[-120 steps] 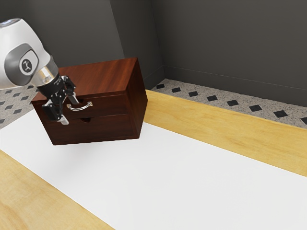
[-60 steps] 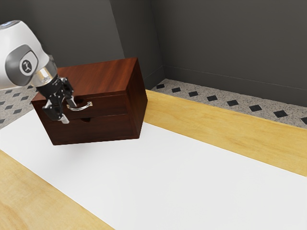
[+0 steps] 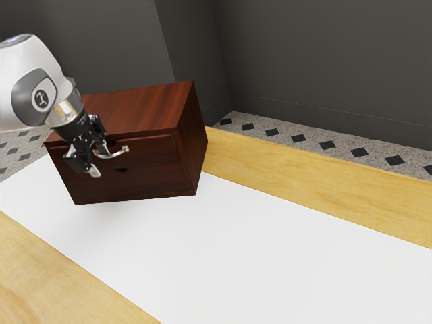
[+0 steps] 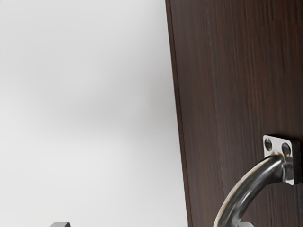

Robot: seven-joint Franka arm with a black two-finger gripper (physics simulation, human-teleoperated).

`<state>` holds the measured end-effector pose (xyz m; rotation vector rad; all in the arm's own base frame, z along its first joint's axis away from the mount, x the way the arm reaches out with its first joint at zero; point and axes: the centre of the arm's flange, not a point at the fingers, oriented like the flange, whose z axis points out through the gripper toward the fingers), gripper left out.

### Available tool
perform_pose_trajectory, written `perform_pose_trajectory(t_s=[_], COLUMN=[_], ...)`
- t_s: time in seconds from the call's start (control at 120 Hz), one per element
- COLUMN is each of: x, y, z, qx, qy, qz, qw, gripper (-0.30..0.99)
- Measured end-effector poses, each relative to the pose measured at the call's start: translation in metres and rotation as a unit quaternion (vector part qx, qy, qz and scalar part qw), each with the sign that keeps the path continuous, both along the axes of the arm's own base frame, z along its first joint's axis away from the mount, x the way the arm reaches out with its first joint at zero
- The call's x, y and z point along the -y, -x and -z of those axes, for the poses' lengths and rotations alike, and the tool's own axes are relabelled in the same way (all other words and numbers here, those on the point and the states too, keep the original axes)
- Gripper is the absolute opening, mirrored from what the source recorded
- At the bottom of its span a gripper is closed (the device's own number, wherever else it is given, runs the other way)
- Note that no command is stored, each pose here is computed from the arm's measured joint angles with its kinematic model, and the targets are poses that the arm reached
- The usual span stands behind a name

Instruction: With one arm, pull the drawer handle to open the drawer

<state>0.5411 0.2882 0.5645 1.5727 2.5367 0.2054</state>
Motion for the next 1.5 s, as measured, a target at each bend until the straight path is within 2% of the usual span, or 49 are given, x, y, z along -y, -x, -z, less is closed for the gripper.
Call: perform_pose_trajectory(t_s=[0.258, 1.5], x=[0.005, 0.058], y=[0.006, 0.086], z=[0.015, 0.010], qx=[-0.006, -0.015], qy=[0.003, -0.011], qz=[0.001, -0.003], qw=[1.000, 1.000], gripper=[0.43, 0.41])
